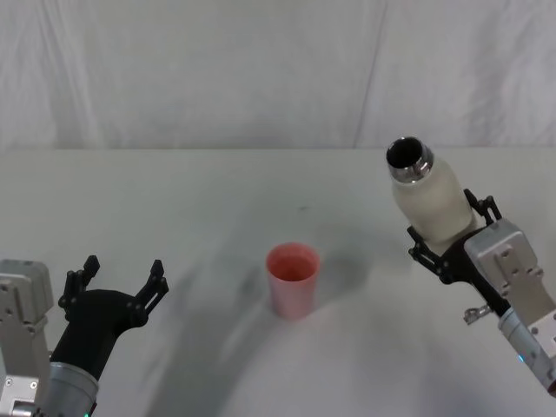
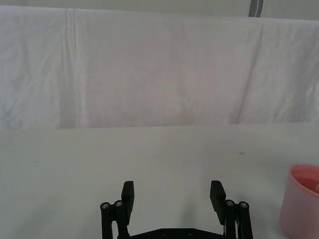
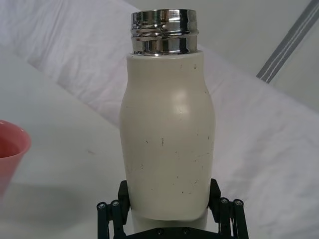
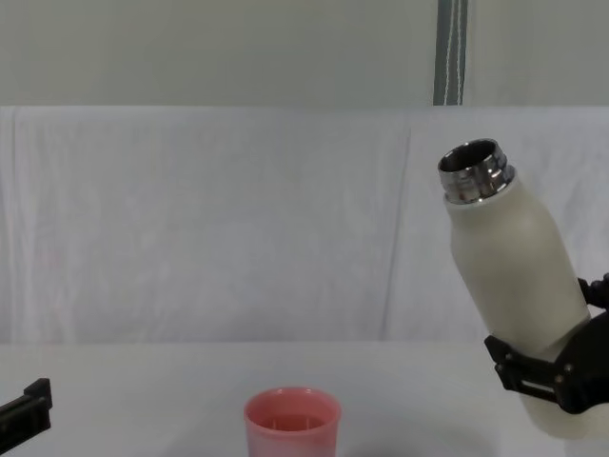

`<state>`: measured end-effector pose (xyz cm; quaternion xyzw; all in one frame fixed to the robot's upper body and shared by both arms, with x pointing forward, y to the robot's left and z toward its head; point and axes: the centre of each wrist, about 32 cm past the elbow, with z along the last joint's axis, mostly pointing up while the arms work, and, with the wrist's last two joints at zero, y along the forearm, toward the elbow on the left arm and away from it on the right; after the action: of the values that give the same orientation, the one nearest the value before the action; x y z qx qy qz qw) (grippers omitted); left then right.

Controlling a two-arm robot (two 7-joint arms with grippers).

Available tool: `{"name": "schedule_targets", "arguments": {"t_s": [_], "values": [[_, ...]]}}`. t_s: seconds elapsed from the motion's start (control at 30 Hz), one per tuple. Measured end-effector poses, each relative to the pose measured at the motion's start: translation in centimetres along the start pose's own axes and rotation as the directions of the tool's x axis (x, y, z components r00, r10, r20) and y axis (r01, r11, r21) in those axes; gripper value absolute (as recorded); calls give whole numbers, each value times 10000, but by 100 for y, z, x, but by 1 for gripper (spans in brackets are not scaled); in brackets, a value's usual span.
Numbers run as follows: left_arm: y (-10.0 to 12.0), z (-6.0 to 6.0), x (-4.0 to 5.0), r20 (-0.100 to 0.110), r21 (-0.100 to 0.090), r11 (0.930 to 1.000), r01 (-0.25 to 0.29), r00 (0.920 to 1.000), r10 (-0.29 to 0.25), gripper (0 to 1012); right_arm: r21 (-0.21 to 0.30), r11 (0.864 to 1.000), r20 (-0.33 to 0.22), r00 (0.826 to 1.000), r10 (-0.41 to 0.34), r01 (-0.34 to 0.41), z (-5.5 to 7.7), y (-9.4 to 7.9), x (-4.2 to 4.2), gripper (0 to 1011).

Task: Grasp the thermos with one hand and pour water into the cup lid.

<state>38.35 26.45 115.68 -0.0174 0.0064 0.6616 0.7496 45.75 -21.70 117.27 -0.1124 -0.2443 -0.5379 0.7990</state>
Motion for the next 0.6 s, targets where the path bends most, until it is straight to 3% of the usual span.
{"name": "schedule_targets", "arguments": {"t_s": [0.37, 0.6], "values": [[0, 0, 0, 0, 0, 10000, 0, 10000, 0, 1001, -56, 9999, -1314, 9913, -122, 115, -33, -86, -47, 950], [0, 0, 0, 0, 0, 10000, 0, 10000, 0, 1001, -19, 9992, -2979, 9539, -376, 388, -65, -134, -54, 950]]}}
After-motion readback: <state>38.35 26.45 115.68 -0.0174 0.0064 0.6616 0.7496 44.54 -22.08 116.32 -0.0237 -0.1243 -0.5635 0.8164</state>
